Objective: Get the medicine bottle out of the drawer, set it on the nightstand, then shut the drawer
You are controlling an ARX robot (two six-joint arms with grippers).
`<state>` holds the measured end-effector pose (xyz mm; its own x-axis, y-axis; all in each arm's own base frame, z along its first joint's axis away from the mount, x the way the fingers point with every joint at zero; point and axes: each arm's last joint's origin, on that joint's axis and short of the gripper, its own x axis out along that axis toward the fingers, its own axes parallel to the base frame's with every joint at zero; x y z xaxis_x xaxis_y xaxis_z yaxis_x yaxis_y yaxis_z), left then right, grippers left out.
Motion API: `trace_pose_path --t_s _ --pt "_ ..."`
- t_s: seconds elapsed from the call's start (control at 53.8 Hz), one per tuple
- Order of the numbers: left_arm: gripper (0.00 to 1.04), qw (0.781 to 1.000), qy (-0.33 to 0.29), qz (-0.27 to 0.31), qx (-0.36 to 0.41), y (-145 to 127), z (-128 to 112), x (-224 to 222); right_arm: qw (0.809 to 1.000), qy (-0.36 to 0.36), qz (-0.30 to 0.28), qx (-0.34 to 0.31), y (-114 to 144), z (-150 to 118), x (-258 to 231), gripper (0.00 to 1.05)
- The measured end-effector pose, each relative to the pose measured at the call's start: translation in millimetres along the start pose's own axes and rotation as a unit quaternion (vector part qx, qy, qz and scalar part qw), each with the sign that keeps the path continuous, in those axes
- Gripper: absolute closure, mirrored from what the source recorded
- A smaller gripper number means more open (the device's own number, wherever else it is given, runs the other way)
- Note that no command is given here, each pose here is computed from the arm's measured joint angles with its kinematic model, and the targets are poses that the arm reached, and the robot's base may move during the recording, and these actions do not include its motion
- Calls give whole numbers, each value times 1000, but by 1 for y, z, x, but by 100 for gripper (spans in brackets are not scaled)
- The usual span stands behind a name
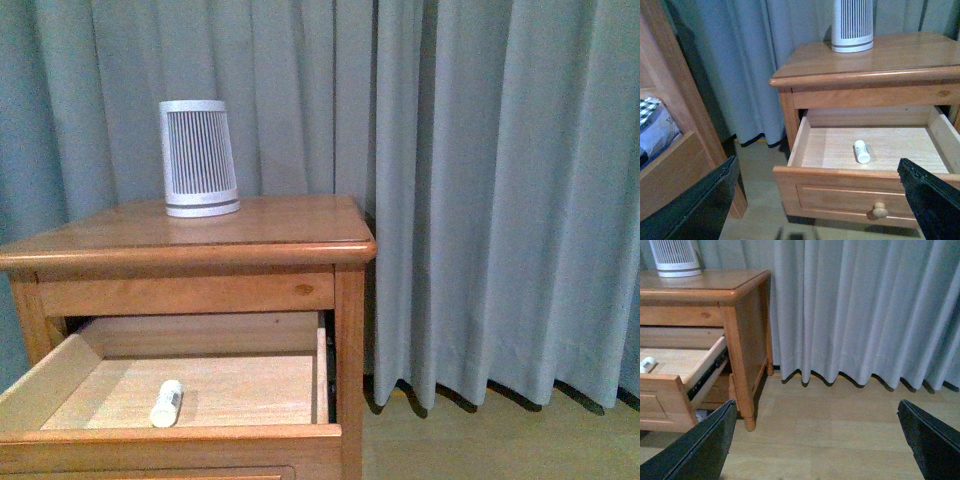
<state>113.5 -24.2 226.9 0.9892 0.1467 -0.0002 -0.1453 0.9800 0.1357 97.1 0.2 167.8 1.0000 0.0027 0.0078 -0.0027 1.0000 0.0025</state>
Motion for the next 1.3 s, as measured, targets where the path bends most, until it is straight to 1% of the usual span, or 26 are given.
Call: trace_pose_path --t_s 0.093,0.13,0.242,0.279,0.446,0.483,0.52,0.558,0.595,0.688,0.743,0.781,0.818,0.892,0.948,1.301 --pt "7 1000 7 6 -13 -1 -15 -13 1000 0 0 0 0 0 0 7" --pt "7 1000 9 -1 -19 -3 -21 -15 1000 0 0 0 0 0 0 7" --pt "7 999 40 -16 -31 -6 -39 -16 1000 0 0 0 0 0 0 7" --pt "7 998 48 -31 -40 -6 -44 -16 1000 0 0 0 0 0 0 7" --pt "8 996 47 -34 -65 -4 -46 -15 1000 0 0 0 0 0 0 7" --pt "13 996 27 -55 -71 -4 -46 -15 1000 0 0 0 0 0 0 7" --pt "19 995 13 -63 -75 -3 -48 -15 1000 0 0 0 0 0 0 7" --pt "26 994 0 -78 -77 -1 -48 -15 1000 0 0 0 0 0 0 7" --pt "32 994 -3 -78 -78 1 -48 -15 1000 0 0 0 0 0 0 7" --pt "50 994 -9 -78 -77 5 -50 -15 1000 0 0 0 0 0 0 7" --pt "60 994 -10 -78 -76 6 -56 -14 1000 0 0 0 0 0 0 7" --pt "70 994 -6 -81 -75 7 -62 -14 1000 0 0 0 0 0 0 7" --pt "75 993 -4 -92 -73 9 -63 -13 1000 0 0 0 0 0 0 7" --pt "90 994 -7 -75 -73 16 -63 -12 1000 0 0 0 0 0 0 7" --pt "101 995 -7 -73 -73 17 -63 -12 1000 0 0 0 0 0 0 7" --pt "102 995 -7 -73 -72 17 -63 -12 1000 0 0 0 0 0 0 7"
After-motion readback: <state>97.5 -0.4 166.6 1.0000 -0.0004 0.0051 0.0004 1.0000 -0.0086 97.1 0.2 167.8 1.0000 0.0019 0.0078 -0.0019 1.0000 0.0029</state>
